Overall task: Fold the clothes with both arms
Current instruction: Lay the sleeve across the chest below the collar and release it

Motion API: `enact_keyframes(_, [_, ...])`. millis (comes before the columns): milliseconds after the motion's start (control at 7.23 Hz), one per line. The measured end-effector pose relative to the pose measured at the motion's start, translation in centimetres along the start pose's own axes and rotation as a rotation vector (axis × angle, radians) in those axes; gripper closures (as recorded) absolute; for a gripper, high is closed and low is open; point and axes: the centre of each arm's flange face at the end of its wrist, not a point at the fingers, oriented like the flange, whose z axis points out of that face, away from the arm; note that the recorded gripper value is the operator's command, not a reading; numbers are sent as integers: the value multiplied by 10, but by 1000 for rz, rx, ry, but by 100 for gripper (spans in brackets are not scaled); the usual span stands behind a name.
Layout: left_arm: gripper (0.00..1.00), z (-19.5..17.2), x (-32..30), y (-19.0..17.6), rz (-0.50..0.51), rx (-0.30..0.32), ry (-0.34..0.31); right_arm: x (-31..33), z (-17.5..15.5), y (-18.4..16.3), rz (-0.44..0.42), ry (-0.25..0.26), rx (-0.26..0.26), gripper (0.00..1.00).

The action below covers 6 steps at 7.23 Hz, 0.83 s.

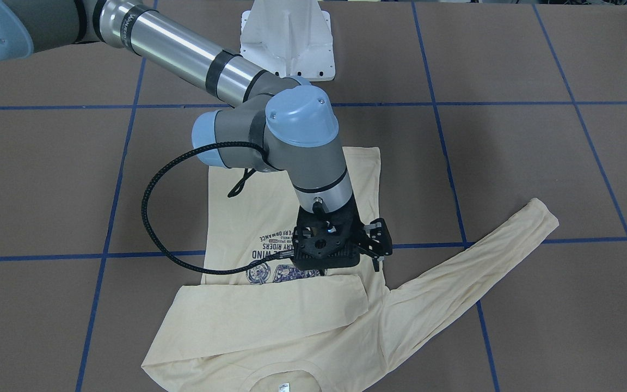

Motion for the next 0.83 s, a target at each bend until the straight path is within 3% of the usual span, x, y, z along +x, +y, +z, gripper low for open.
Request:
enact_keyframes(277, [1, 49, 50, 15, -114, 37, -19, 36, -30, 11, -18, 143, -70, 1])
enact_keyframes(415, [1, 80, 66, 32, -158, 54, -47, 70, -39, 22, -32, 181, -100, 1])
enact_keyframes(830, [1, 138, 69, 79, -199, 76, -120, 154, -60, 54, -71, 187, -149, 1])
